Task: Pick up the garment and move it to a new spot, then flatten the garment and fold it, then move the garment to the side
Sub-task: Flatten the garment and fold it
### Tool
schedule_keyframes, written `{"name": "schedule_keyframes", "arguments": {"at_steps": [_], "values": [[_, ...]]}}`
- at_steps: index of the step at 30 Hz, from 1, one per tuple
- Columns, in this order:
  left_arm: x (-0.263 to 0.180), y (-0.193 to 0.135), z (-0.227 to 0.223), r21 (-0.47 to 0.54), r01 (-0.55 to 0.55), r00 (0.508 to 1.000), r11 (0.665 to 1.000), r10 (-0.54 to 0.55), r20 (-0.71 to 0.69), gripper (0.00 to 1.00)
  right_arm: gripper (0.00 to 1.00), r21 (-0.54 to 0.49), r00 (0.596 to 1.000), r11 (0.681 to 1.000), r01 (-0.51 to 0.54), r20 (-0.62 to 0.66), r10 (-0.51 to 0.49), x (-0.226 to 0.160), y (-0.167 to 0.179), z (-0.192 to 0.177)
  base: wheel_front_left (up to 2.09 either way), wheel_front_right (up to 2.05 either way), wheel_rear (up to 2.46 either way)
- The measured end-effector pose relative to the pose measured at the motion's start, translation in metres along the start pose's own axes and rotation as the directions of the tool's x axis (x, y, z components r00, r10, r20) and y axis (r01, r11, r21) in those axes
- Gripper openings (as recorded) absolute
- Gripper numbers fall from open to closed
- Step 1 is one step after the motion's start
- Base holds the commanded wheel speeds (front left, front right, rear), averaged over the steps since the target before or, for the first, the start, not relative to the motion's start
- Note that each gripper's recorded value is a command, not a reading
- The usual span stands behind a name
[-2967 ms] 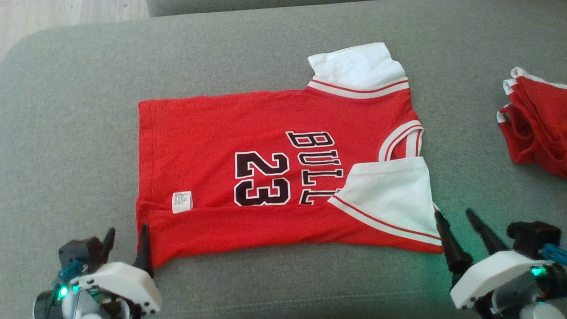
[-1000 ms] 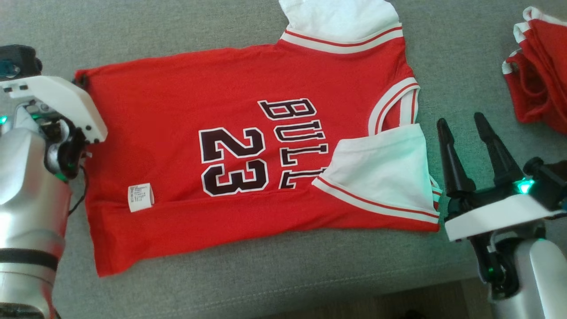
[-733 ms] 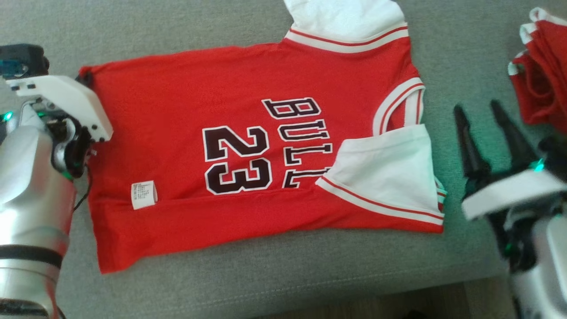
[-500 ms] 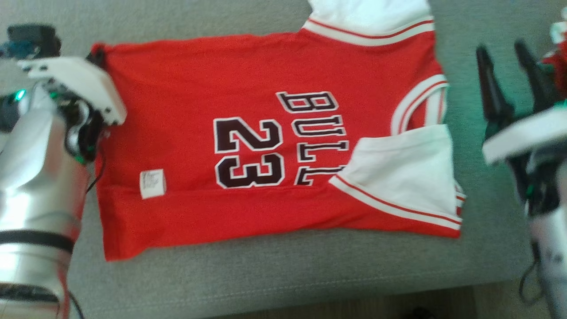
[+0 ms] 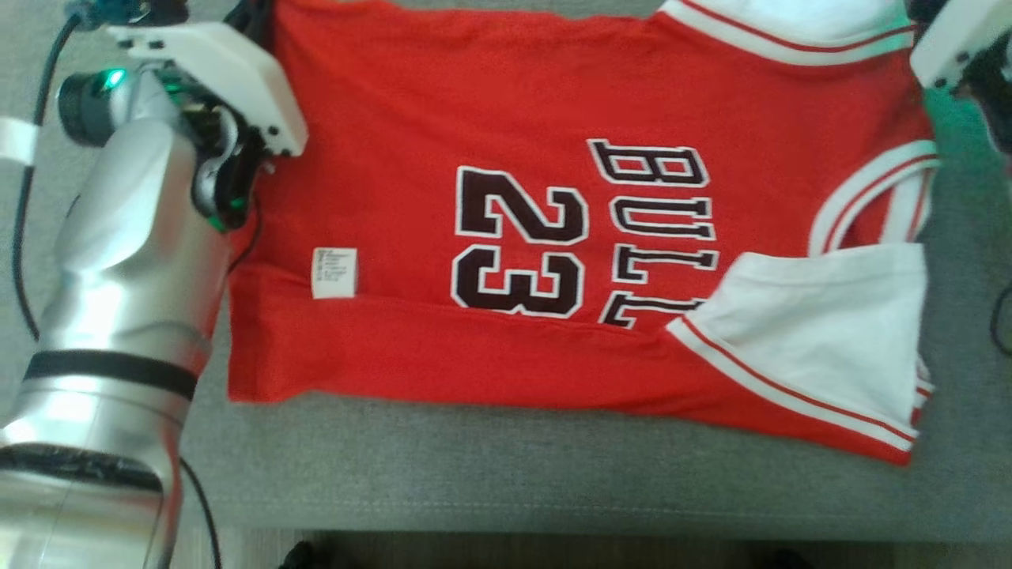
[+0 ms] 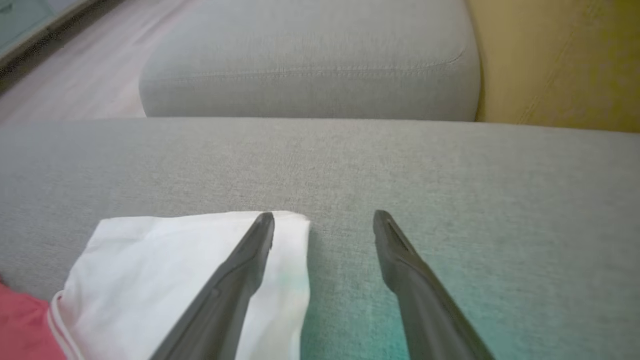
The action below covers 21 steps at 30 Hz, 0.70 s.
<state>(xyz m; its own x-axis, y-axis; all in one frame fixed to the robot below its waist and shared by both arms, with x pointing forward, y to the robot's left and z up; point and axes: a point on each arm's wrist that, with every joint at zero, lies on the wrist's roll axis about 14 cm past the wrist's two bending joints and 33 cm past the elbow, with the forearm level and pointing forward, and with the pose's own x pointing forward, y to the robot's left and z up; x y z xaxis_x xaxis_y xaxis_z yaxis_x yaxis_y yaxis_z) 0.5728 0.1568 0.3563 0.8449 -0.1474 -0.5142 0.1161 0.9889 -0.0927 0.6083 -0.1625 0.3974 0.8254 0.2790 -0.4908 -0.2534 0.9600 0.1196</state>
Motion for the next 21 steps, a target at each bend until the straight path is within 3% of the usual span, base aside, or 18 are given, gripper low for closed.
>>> {"name": "schedule_keyframes", "arguments": {"at_steps": [5,12,13,14,15,16,21], "values": [[0.004,0.0,0.001,0.001,0.004,1.0,1.0,-0.004,0.02,0.0,1.0,-0.035,0.989,0.999,-0.031,-0.143,0.026,0.028,0.01,-0.017,0.0,0.0,0.0],[0.007,0.001,0.002,-0.005,0.005,1.0,1.0,-0.004,0.03,0.0,1.0,-0.109,0.96,0.992,-0.057,-0.28,0.024,0.039,0.012,-0.027,0.0,0.0,0.0],[0.007,0.001,0.002,-0.006,0.005,1.0,1.0,-0.005,0.03,0.0,0.82,-0.113,0.955,0.992,-0.063,-0.296,0.027,0.04,0.013,-0.026,0.0,0.0,0.0],[0.007,0.001,0.002,-0.007,0.006,0.999,1.0,-0.006,0.033,0.0,0.47,-0.114,0.951,0.991,-0.068,-0.308,0.03,0.04,0.014,-0.026,0.0,0.0,0.0],[0.006,0.002,0.003,-0.007,0.005,0.999,1.0,-0.004,0.033,0.0,0.3,-0.115,0.949,0.991,-0.073,-0.314,0.033,0.039,0.015,-0.026,0.0,0.0,0.0],[0.006,0.002,0.003,-0.007,0.004,0.999,1.0,-0.003,0.034,0.0,0.0,-0.111,0.946,0.991,-0.077,-0.321,0.038,0.039,0.016,-0.026,0.0,0.0,0.0],[0.001,0.003,0.007,-0.017,-0.003,0.999,1.0,0.004,0.046,0.0,0.0,-0.112,0.961,0.99,-0.087,-0.272,0.054,0.033,0.019,-0.018,0.0,0.0,0.0]]}}
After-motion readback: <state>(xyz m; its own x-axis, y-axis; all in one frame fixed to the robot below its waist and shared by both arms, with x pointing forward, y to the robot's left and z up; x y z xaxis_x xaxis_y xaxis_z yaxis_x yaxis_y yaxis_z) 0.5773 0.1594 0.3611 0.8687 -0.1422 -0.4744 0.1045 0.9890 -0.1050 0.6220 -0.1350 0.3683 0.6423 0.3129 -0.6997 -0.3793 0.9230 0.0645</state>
